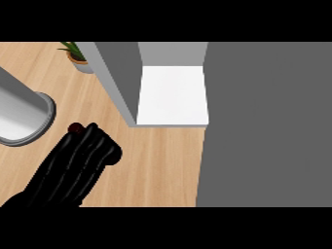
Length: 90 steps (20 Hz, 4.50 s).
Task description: Pick up the wine, place it into the cabinet and close the cabinet
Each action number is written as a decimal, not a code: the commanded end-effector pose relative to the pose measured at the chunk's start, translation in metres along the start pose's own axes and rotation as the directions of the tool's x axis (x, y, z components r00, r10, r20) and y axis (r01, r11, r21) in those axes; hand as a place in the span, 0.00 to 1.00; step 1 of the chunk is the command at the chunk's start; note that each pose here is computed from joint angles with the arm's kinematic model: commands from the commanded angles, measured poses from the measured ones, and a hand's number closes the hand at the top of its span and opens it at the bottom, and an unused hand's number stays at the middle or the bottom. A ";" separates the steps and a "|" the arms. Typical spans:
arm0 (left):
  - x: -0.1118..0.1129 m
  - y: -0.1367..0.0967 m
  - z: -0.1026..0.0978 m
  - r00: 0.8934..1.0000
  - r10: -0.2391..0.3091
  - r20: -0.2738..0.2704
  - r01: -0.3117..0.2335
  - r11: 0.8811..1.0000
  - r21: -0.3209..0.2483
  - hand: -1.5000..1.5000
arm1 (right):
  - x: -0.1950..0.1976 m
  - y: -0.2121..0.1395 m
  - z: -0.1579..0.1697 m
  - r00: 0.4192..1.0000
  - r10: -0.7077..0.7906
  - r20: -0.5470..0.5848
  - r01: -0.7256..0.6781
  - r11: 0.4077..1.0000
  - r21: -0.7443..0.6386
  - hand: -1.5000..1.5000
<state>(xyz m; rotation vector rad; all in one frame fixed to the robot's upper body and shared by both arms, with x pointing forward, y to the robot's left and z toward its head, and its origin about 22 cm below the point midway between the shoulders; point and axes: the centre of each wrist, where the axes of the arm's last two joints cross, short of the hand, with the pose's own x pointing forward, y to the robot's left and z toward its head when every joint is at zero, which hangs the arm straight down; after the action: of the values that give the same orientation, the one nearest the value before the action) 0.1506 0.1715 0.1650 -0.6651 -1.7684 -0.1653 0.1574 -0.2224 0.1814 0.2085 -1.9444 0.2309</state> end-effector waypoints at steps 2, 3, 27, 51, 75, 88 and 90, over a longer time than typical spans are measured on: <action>0.016 0.009 0.005 0.998 -0.007 0.056 0.003 0.998 0.066 0.00 | 0.034 0.006 0.012 0.998 -0.046 0.037 0.045 0.999 0.020 0.00; 0.021 0.023 0.003 0.996 -0.040 0.079 0.035 0.997 0.071 0.00 | 0.027 0.008 0.010 0.999 -0.039 0.026 0.038 0.999 0.027 0.00; -0.046 0.165 0.020 0.986 -0.160 -0.046 0.167 0.938 0.305 0.00 | 0.033 0.004 0.008 0.999 -0.020 0.026 0.020 0.999 0.027 0.00; -0.196 0.227 0.050 0.968 -0.126 -0.216 0.185 0.942 0.281 0.00 | 0.034 0.017 0.008 0.998 -0.027 0.049 0.026 1.000 0.018 0.00; -0.261 0.232 0.055 0.978 0.095 -0.183 -0.042 0.961 0.272 0.00 | 0.033 0.020 -0.006 0.997 -0.045 0.057 0.041 0.997 0.060 0.00; -0.279 0.203 0.032 0.994 0.050 -0.092 -0.024 0.963 0.267 0.00 | 0.028 0.015 -0.008 0.999 -0.037 0.036 0.036 0.999 0.041 0.00; -0.282 0.200 0.023 0.993 0.060 -0.105 -0.027 0.957 0.289 1.00 | 0.028 0.009 0.000 0.999 -0.043 0.028 0.041 0.998 0.054 0.00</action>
<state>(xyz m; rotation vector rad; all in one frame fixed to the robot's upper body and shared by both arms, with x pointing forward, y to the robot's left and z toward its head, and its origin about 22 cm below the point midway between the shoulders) 0.2751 0.2652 -0.1453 -0.3951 -1.5665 0.0340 0.1581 -0.2077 0.2026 0.2341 -1.9463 0.2635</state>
